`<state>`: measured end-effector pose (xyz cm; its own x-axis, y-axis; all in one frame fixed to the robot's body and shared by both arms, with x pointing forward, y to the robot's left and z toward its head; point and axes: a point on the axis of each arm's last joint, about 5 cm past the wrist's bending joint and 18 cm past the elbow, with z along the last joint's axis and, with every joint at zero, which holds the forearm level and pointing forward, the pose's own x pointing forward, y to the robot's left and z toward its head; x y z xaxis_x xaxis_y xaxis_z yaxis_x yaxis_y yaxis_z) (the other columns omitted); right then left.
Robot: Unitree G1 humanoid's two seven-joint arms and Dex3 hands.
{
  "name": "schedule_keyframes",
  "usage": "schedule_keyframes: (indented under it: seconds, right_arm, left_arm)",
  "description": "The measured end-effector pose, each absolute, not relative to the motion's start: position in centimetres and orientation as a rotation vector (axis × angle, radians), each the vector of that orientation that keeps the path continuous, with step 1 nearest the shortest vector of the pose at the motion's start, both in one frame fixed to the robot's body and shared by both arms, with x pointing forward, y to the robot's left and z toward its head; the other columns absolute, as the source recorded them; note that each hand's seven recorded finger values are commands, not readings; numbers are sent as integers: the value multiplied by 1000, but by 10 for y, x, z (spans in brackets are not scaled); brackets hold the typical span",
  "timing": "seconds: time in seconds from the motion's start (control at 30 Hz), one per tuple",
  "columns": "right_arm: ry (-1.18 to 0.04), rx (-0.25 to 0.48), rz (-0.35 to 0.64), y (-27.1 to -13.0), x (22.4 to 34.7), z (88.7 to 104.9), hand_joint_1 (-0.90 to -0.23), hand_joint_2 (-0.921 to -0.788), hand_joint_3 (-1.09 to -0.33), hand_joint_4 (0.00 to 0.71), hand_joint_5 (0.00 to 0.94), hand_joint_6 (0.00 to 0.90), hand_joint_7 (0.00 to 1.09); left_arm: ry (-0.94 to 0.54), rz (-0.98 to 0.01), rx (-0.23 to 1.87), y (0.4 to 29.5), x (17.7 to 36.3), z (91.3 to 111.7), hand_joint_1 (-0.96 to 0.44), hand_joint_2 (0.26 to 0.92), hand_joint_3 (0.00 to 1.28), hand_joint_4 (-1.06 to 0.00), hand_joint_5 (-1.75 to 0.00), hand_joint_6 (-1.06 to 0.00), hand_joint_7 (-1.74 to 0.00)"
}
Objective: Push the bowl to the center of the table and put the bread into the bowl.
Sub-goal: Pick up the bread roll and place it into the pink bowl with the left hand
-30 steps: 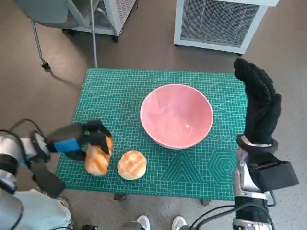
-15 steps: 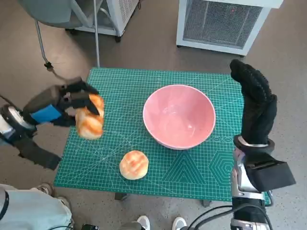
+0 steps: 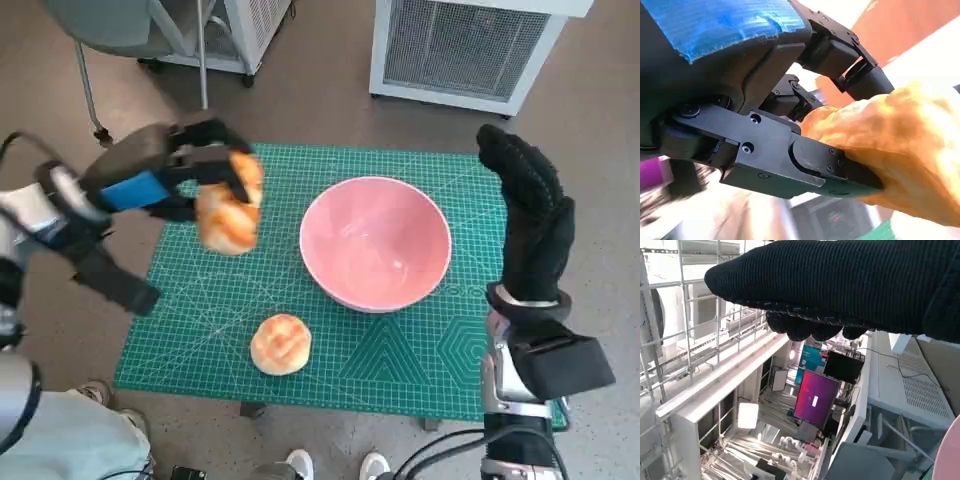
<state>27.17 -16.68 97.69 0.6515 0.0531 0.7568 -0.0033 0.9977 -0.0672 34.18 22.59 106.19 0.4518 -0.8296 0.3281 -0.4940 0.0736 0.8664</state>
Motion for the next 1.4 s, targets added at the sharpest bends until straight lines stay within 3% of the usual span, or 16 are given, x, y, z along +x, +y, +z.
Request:
schedule_keyframes:
  seconds: [0.47,0.93,1.03,1.1,1.13,1.2,1.3,1.4]
  right_arm:
    - [-868,-64,36,-167,266,975,-508,-921,-806,308,7,-1,595]
    - [-863,-67,26,-169,259,974,-516,-921,-798,310,8,-1,603]
    - [-864,-63,19,-169,259,974,-516,-921,-797,311,8,-1,603]
    - [-865,-63,19,-169,259,974,-515,-921,-797,311,8,-1,603]
    - [-865,-63,19,-169,259,974,-515,-921,-797,311,8,-1,603]
    - [-866,-63,20,-168,259,974,-514,-921,-797,311,8,-1,603]
    - [-866,-62,18,-168,259,974,-513,-921,-797,312,8,-1,603]
    - [-867,-59,13,-168,259,974,-511,-921,-798,312,8,-1,604]
  left_arm:
    - [-1252,-552,1602,141,358,1055,-2,921,97,-639,-1108,-613,-1283]
    - [-1098,-649,1717,121,360,1037,-3,920,98,-621,-1100,-639,-1286]
    - [-1027,-683,1723,118,360,1035,-2,921,159,-570,-1183,-545,-1350]
    - [-947,-714,1717,115,359,1032,-2,921,289,-440,-1343,-373,-1499]
    - [-918,-726,1714,114,359,1032,-13,898,290,-353,-1201,-301,-1339]
    - [-847,-755,1711,113,359,1030,-48,890,179,-222,-560,-164,-782]
    - [-730,-793,1729,113,359,1028,-115,879,72,-85,-185,-57,-465]
    - [-614,-818,1749,113,360,1028,-190,864,30,-27,-60,-23,-361]
